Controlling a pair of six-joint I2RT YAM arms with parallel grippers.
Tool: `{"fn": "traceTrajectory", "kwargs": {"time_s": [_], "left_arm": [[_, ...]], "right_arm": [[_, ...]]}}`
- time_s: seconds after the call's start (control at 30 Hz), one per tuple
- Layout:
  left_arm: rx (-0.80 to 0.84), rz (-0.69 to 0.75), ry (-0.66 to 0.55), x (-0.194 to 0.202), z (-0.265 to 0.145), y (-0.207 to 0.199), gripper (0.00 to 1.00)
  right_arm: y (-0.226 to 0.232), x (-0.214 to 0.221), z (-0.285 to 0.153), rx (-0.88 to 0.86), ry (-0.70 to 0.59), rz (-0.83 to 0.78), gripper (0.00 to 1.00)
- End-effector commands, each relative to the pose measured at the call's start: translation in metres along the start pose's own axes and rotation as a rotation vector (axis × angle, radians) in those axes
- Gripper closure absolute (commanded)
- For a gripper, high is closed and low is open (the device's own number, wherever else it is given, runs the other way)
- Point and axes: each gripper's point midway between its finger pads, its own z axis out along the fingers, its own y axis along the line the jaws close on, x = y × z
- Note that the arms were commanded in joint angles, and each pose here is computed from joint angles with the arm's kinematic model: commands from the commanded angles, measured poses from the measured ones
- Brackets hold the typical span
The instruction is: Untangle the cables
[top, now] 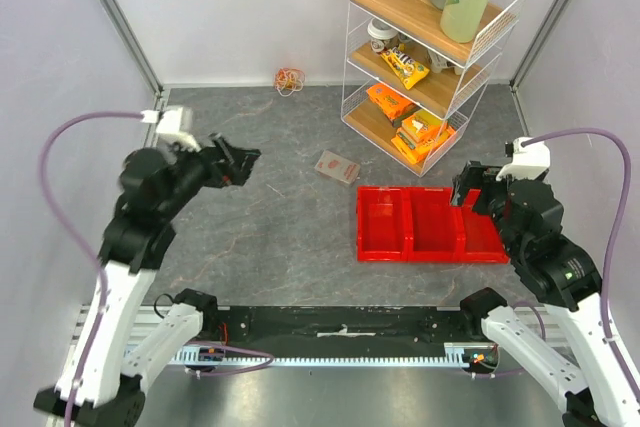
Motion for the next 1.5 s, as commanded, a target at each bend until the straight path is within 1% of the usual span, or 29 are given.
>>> {"fn": "traceTrajectory", "kwargs": {"time_s": [0.0, 0.03, 0.1, 0.13, 0.2, 0.23, 0.3, 0.37, 0.43, 0.5, 0.57, 0.63, 0.7, 0.77, 0.83, 0.87, 0.97, 1.03, 1.1, 1.17, 1.27, 1.3, 1.37, 1.43, 1.47], "left_arm": [[0.023, -0.229, 0.139, 0.051, 0.06, 0.009, 0.06], [0.025, -0.276, 0.133, 0.059, 0.077, 0.014, 0.06], [0.031, -0.346, 0.073, 0.063, 0.111, 0.023, 0.06], [-0.003, -0.403, 0.076, 0.075, 0.132, 0.036, 0.05], [0.004, -0.435, 0.037, 0.076, 0.167, 0.048, 0.05], [-0.003, -0.438, 0.039, 0.083, 0.186, 0.057, 0.05], [0.007, -0.484, 0.02, 0.09, 0.219, 0.076, 0.07], [0.041, -0.566, -0.007, 0.092, 0.25, 0.093, 0.07], [0.091, -0.605, 0.014, 0.095, 0.283, 0.104, 0.06], [0.069, -0.611, -0.003, 0.095, 0.314, 0.12, 0.05], [0.016, -0.664, -0.01, 0.112, 0.345, 0.147, 0.05], [-0.042, -0.748, -0.029, 0.125, 0.368, 0.17, 0.07], [-0.119, -0.841, -0.075, 0.139, 0.386, 0.195, 0.07], [-0.186, -0.936, -0.153, 0.149, 0.399, 0.218, 0.07], [-0.221, -0.995, -0.203, 0.157, 0.415, 0.233, 0.06], [-0.233, -1.009, -0.21, 0.16, 0.422, 0.239, 0.05], [-0.262, -0.987, -0.281, 0.158, 0.441, 0.252, 0.01], [-0.272, -0.989, -0.32, 0.158, 0.452, 0.26, 0.01], [-0.265, -1.004, -0.331, 0.16, 0.466, 0.263, 0.01], [-0.281, -1.004, -0.319, 0.17, 0.479, 0.268, 0.05], [-0.32, -1.018, -0.327, 0.173, 0.492, 0.277, 0.16], [-0.309, -1.025, -0.347, 0.168, 0.494, 0.276, 0.24], [-0.289, -1.024, -0.364, 0.162, 0.497, 0.278, 0.49], [-0.244, -0.988, -0.332, 0.152, 0.495, 0.272, 0.73], [-0.217, -0.956, -0.314, 0.143, 0.492, 0.264, 0.82]], "right_arm": [[0.026, -0.003, -0.001, -0.147, -0.014, 0.001, 0.02], [0.031, -0.001, -0.002, -0.181, -0.008, -0.007, 0.02], [0.039, 0.002, -0.003, -0.229, -0.002, -0.006, 0.02], [0.042, 0.004, -0.004, -0.246, 0.004, -0.002, 0.02], [0.044, 0.003, -0.007, -0.265, -0.005, 0.013, 0.02], [0.045, 0.004, -0.009, -0.272, -0.009, 0.018, 0.02], [0.044, 0.003, -0.011, -0.273, -0.019, 0.019, 0.02], [0.039, 0.001, -0.014, -0.262, -0.031, 0.02, 0.02], [0.034, 0.002, -0.016, -0.24, -0.04, 0.018, 0.02], [0.031, 0.003, -0.018, -0.232, -0.047, 0.022, 0.02], [0.028, 0.005, -0.02, -0.227, -0.049, 0.028, 0.02], [0.028, 0.003, -0.022, -0.229, -0.059, 0.033, 0.02], [0.026, 0.002, -0.023, -0.224, -0.061, 0.037, 0.02], [0.027, 0.0, -0.024, -0.228, -0.066, 0.042, 0.02], [0.027, -0.001, -0.024, -0.227, -0.068, 0.038, 0.02], [0.026, -0.001, -0.024, -0.224, -0.069, 0.035, 0.02], [0.026, 0.002, -0.019, -0.211, -0.054, 0.029, 0.02], [0.027, 0.005, -0.017, -0.208, -0.043, 0.028, 0.02], [0.028, 0.007, -0.015, -0.209, -0.033, 0.032, 0.02], [0.029, 0.007, -0.014, -0.208, -0.029, 0.04, 0.02], [0.03, 0.008, -0.014, -0.214, -0.025, 0.053, 0.02], [0.031, 0.006, -0.016, -0.216, -0.03, 0.06, 0.02], [0.032, 0.005, -0.016, -0.221, -0.025, 0.068, 0.02], [0.033, 0.005, -0.017, -0.229, -0.018, 0.076, 0.02], [0.034, 0.007, -0.017, -0.232, -0.009, 0.077, 0.02]]}}
